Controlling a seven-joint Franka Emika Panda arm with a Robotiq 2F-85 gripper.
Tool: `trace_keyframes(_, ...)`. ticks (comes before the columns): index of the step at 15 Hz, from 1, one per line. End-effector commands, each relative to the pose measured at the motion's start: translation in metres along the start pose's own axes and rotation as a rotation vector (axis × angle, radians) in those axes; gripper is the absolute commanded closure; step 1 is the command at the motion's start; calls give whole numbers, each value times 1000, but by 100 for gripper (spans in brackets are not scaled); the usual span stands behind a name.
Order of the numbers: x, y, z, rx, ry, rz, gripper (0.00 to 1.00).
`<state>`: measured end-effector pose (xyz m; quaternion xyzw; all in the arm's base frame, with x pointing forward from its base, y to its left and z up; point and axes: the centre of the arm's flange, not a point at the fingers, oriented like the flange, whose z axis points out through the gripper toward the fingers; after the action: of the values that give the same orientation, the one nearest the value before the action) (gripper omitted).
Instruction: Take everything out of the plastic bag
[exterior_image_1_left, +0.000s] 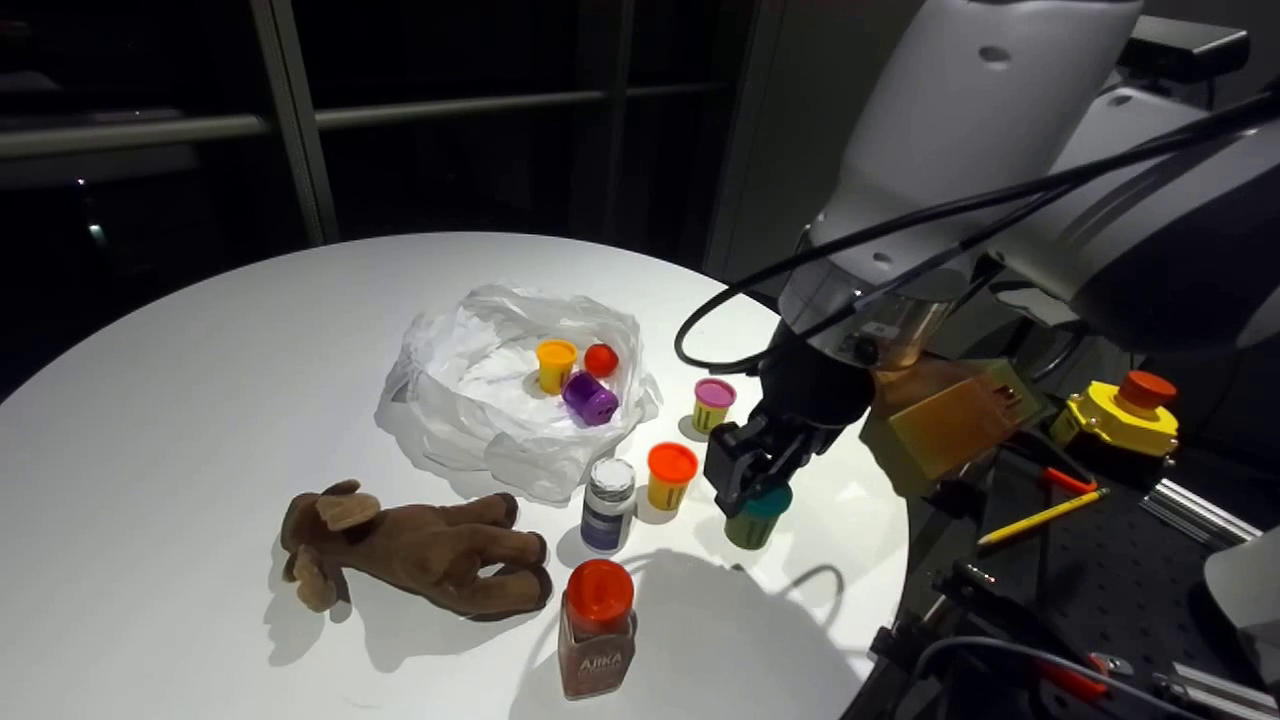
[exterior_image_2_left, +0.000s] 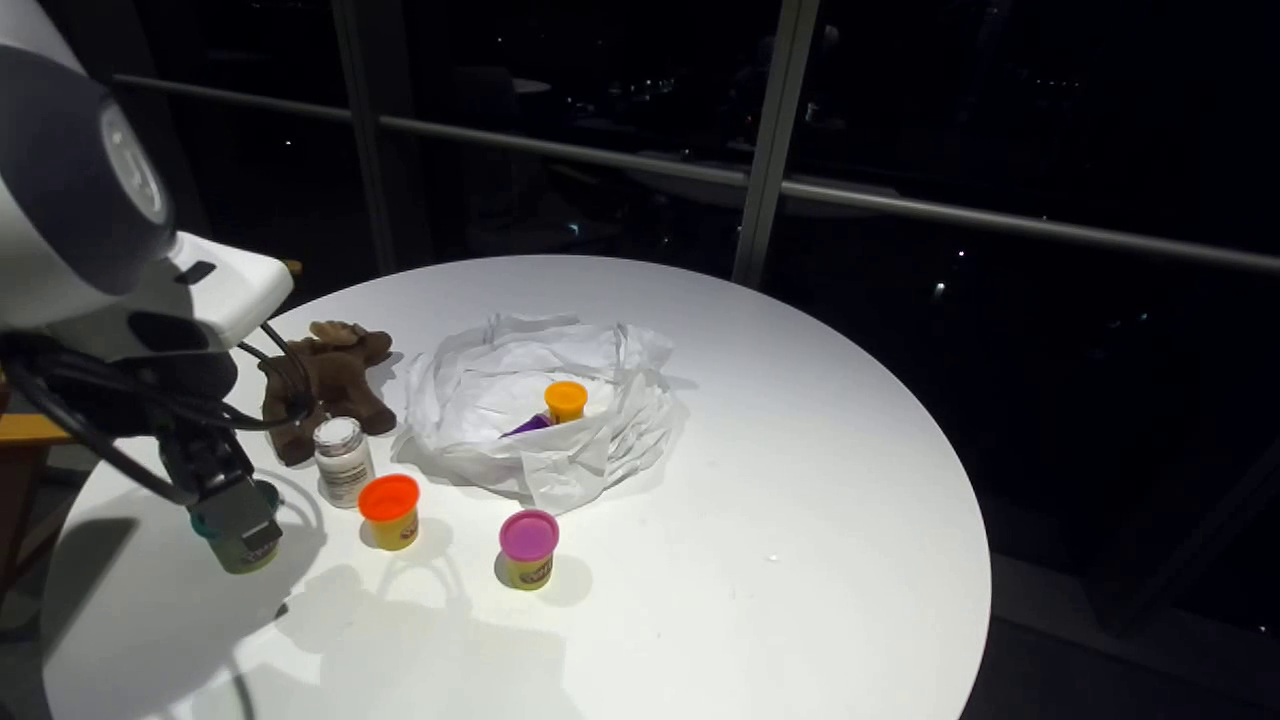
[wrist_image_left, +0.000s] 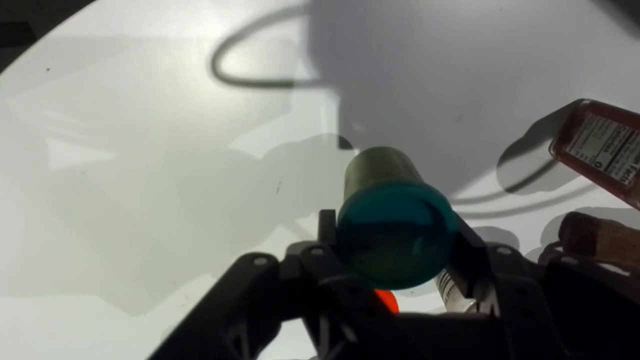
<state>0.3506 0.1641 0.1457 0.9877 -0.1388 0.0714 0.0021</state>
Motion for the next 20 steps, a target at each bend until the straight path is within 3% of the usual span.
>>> trace_keyframes(1,11,-24,31,-7,-25,-25,72)
trace_keyframes(5,13,-42,52,-27,-22,-44,72)
trace_keyframes(6,13,-46,55,-27,-23,-50,56)
trace_keyframes(7,13,-49,59,-26,-24,-54,22)
trace_keyframes(9,9,-54,59,-29,-20,-65,21)
trace_keyframes(12,1,-56,46,-52,-1,-75,1)
trace_keyframes(16,12,-52,9,-96,40,-54,0)
trace_keyframes(20,63,-39,-29,-124,83,-11,0)
